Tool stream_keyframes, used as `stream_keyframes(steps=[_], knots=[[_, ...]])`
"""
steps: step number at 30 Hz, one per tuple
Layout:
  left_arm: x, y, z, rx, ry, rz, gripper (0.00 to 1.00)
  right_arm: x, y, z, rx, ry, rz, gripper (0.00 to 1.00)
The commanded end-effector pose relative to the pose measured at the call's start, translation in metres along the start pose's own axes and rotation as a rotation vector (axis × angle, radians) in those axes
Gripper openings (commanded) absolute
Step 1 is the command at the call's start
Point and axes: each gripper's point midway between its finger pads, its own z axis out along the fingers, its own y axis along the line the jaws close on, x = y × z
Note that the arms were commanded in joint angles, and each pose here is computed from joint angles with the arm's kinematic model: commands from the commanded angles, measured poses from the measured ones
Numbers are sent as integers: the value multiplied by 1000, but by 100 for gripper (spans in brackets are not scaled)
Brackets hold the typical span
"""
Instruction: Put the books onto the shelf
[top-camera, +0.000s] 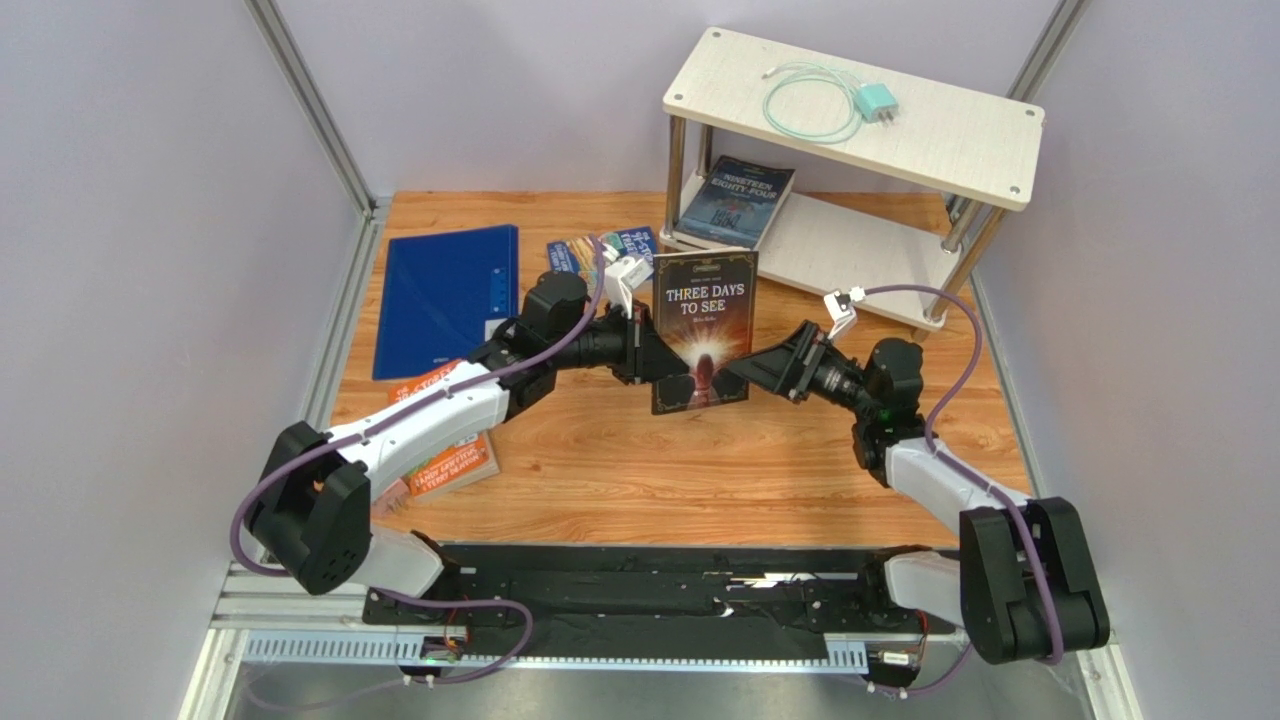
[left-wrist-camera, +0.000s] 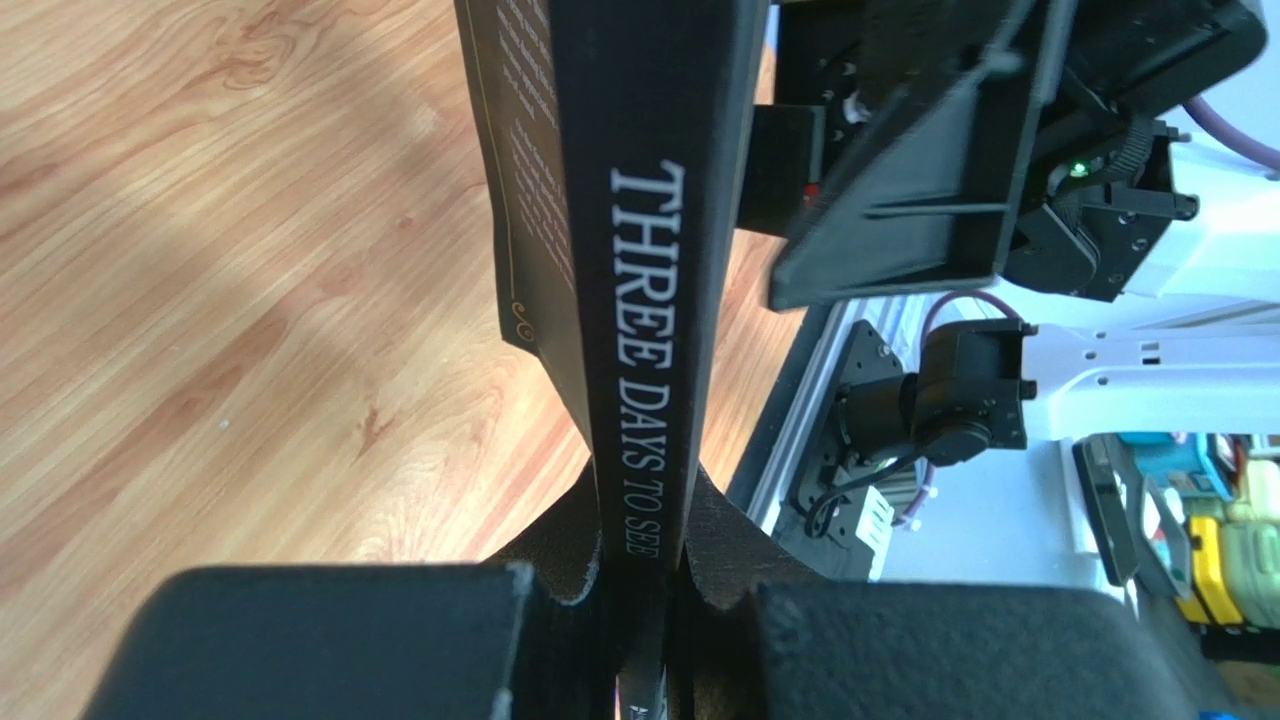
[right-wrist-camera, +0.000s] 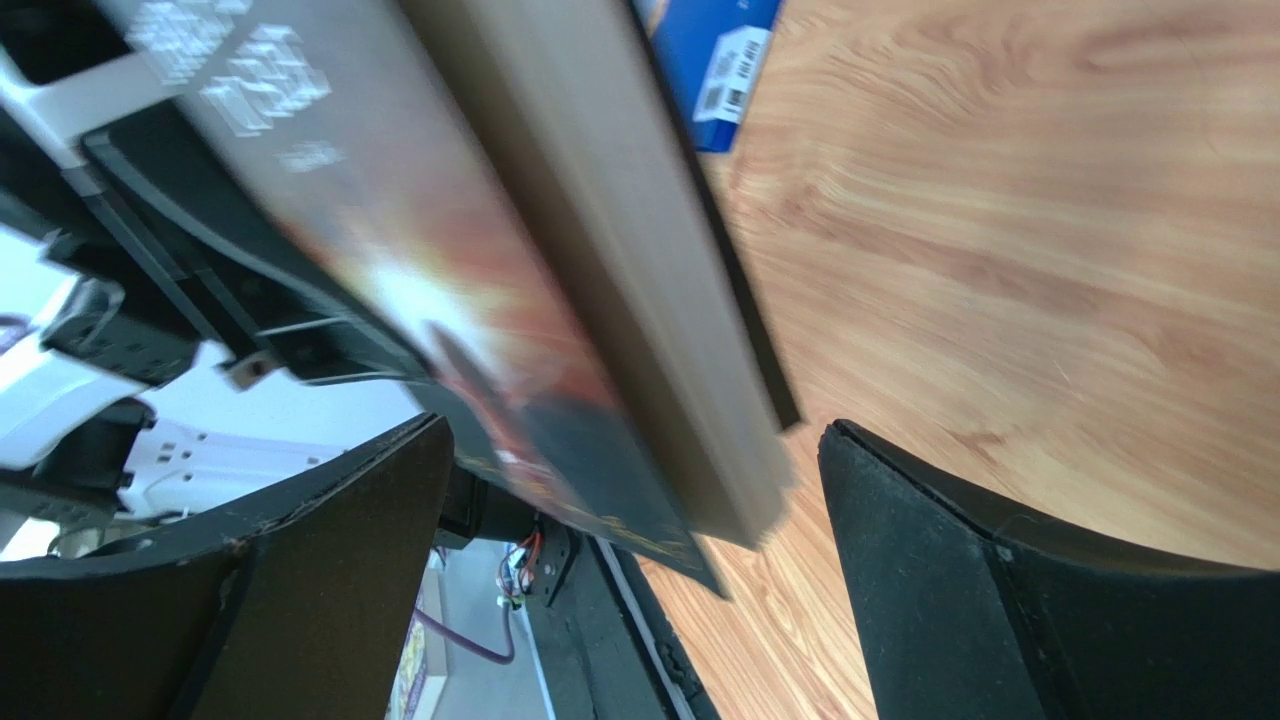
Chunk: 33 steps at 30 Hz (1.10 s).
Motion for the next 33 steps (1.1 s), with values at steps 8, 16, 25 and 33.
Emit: stream_keyframes(steps=[8, 16, 25, 33], knots=[[-70, -42, 4, 234, -173, 80, 0, 1, 11, -1, -42, 11, -65, 100], [-73, -47, 3, 326, -161, 52, 0, -2, 5, 2, -31, -3, -64, 100], [-71, -41, 4, 351, -135, 15, 0, -9, 12, 3, -72, -49, -57, 100], [-56, -18, 28, 368, -104, -58, 0, -17, 23, 3, -115, -91, -63, 98]])
